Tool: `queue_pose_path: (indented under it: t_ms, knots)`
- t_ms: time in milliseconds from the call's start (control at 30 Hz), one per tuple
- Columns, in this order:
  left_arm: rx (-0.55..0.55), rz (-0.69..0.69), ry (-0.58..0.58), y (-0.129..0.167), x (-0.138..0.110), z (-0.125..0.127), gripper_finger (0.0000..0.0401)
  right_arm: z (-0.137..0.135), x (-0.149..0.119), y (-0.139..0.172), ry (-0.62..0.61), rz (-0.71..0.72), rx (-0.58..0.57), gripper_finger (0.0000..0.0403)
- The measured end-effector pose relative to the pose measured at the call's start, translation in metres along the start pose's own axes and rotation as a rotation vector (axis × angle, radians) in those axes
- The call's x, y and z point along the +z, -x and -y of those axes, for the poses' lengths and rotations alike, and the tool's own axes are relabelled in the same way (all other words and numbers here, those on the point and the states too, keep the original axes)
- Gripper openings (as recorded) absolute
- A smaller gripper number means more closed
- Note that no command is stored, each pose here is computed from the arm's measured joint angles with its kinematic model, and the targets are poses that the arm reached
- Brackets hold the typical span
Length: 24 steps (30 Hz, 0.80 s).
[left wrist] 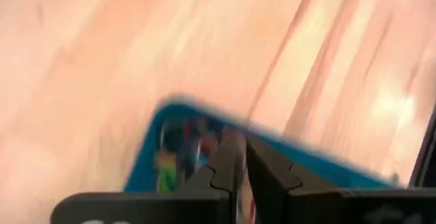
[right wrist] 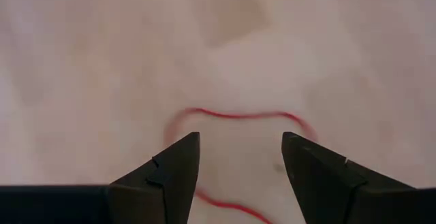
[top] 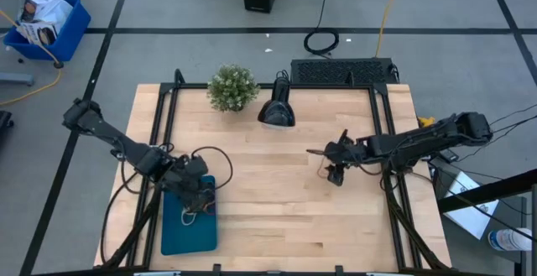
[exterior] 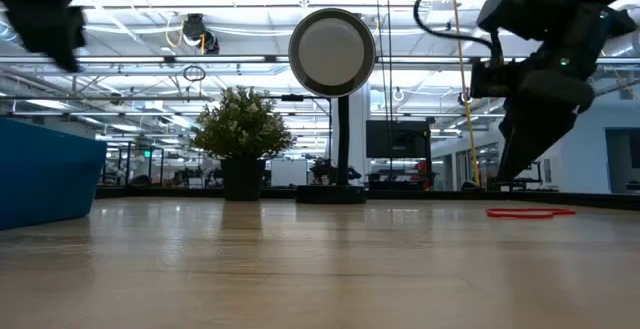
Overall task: Pick and place rubber bands into bin
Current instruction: Put the red rubber band into the blue bin
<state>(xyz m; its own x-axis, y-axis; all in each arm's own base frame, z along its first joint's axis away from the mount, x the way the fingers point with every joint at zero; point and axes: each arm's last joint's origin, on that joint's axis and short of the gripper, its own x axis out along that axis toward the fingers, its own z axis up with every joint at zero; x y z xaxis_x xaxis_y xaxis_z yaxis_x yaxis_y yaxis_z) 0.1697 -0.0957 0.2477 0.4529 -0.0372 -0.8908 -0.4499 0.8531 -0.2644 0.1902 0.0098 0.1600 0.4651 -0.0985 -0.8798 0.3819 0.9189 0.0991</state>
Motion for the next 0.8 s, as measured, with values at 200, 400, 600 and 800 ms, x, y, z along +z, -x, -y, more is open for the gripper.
queue_pose_path:
  t_ms: [200, 400, 600, 800]
  knots:
    - [-0.070, 0.237, -0.176, 0.006, 0.013, 0.011, 0.0037, 0.015, 0.011, 0.008, -0.112, -0.037, -0.089, 0.0203]
    - [-0.148, 0.366, -0.342, 0.011, 0.022, 0.024, 0.0037, 0.035, 0.010, 0.013, -0.343, -0.135, -0.199, 0.0204]
    - [-0.165, 0.397, -0.383, 0.012, 0.024, 0.026, 0.0037, 0.044, -0.002, 0.013, -0.423, -0.226, -0.273, 0.0204]
    - [-0.165, 0.397, -0.383, 0.012, 0.024, 0.027, 0.0037, 0.046, -0.015, -0.002, -0.456, -0.215, -0.223, 0.0203]
